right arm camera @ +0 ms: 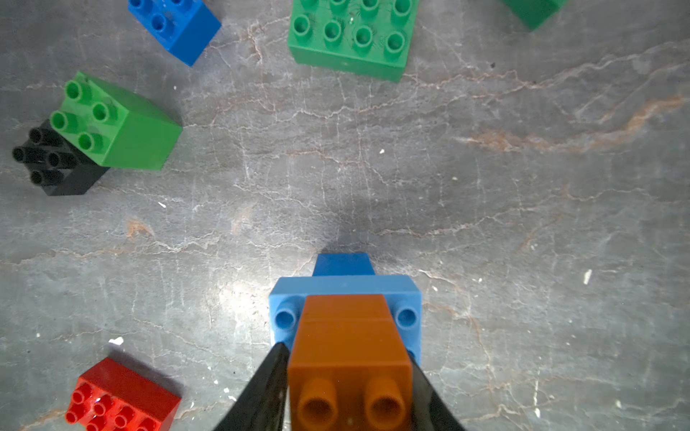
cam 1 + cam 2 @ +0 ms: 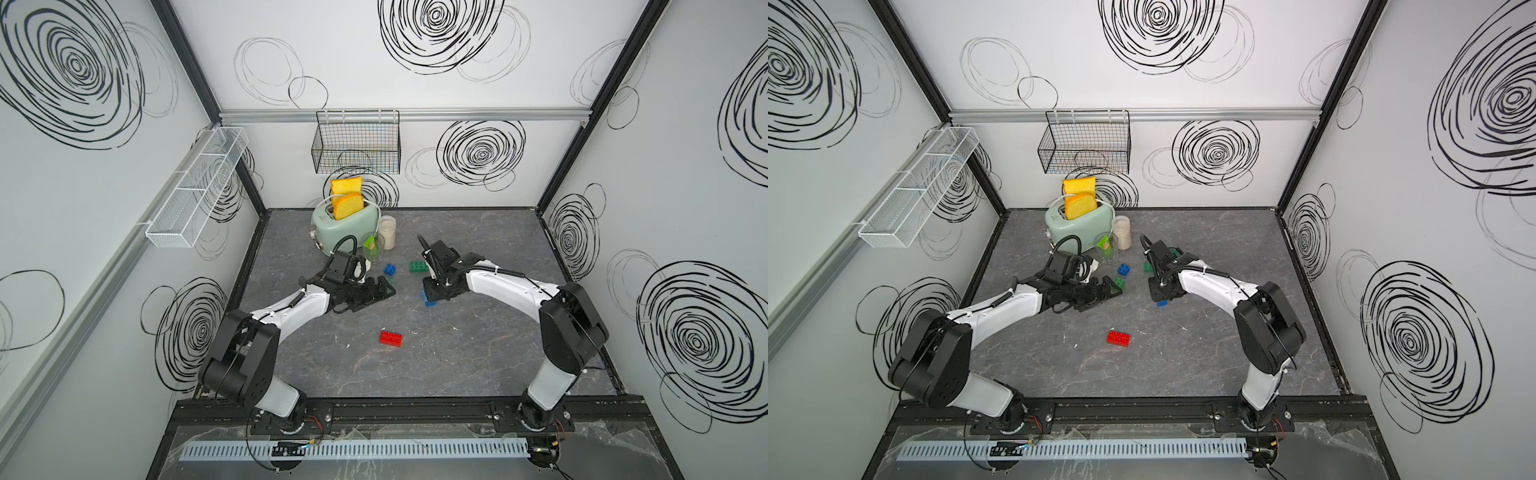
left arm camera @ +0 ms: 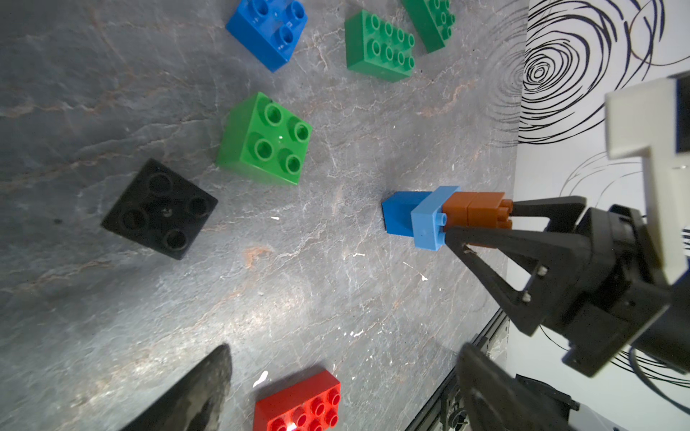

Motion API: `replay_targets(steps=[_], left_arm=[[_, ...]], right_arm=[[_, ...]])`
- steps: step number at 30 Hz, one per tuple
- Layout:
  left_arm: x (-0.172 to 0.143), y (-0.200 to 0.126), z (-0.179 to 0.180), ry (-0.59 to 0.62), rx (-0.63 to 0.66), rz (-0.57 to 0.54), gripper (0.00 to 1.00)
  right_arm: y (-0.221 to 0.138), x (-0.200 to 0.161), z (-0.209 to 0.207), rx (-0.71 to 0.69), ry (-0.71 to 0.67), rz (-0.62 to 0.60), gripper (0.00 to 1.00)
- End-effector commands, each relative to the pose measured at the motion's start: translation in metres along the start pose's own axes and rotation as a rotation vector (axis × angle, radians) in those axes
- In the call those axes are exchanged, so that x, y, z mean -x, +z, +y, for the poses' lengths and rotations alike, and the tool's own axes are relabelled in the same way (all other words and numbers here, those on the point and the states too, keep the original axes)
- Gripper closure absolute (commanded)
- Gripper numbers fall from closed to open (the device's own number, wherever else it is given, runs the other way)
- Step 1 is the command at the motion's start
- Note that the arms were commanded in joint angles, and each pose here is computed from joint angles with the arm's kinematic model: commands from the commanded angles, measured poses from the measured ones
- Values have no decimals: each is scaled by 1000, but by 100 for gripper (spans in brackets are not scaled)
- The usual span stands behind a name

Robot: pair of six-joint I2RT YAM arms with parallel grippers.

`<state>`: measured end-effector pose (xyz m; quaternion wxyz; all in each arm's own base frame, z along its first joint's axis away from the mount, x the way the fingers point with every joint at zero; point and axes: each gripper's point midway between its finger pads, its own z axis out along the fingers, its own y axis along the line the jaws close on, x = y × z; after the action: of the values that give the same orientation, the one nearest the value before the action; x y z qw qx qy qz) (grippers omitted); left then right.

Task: Assemble the letter f with lego
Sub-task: Assemble the lego brick with the lego brick, then pick up the lego brick from the center of the board.

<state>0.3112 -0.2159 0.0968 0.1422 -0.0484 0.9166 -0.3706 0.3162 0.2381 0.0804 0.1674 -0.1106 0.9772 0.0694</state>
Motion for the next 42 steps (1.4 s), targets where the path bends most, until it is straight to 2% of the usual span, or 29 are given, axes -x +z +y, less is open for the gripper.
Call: replay_targets(steps=[1, 13, 18, 21, 24, 29, 32, 34, 36, 42], left_arm=[[4, -5, -5, 17, -22, -22, 4], [3, -4, -1, 15, -11, -17, 4], [5, -4, 1, 15, -3, -15, 4], [6, -8, 1, 26, 3, -13, 3], [5, -12, -1, 40, 10, -10, 2], [4, -12, 0, 38, 19, 5, 1], [3, -9, 3, 26, 34, 14, 1], [3, -7, 7, 13, 49, 20, 1], [4, -5, 10, 1, 58, 23, 1], [3, 0, 13, -27, 66, 31, 1]], right_arm=[[-3, -22, -8, -24, -1, 81, 52], [-20, 7, 5, 7, -27, 24, 47], [-45, 30, 10, 44, -14, -36, 34], [-48, 49, -1, 91, 51, -50, 24], [-34, 70, -26, 95, 130, -56, 18], [11, 104, -67, 88, 262, -34, 16], [32, 123, -76, 116, 316, -43, 14], [45, 133, -85, 72, 349, -34, 11], [57, 143, -84, 88, 383, -24, 1], [79, 163, -75, 145, 462, -51, 1]])
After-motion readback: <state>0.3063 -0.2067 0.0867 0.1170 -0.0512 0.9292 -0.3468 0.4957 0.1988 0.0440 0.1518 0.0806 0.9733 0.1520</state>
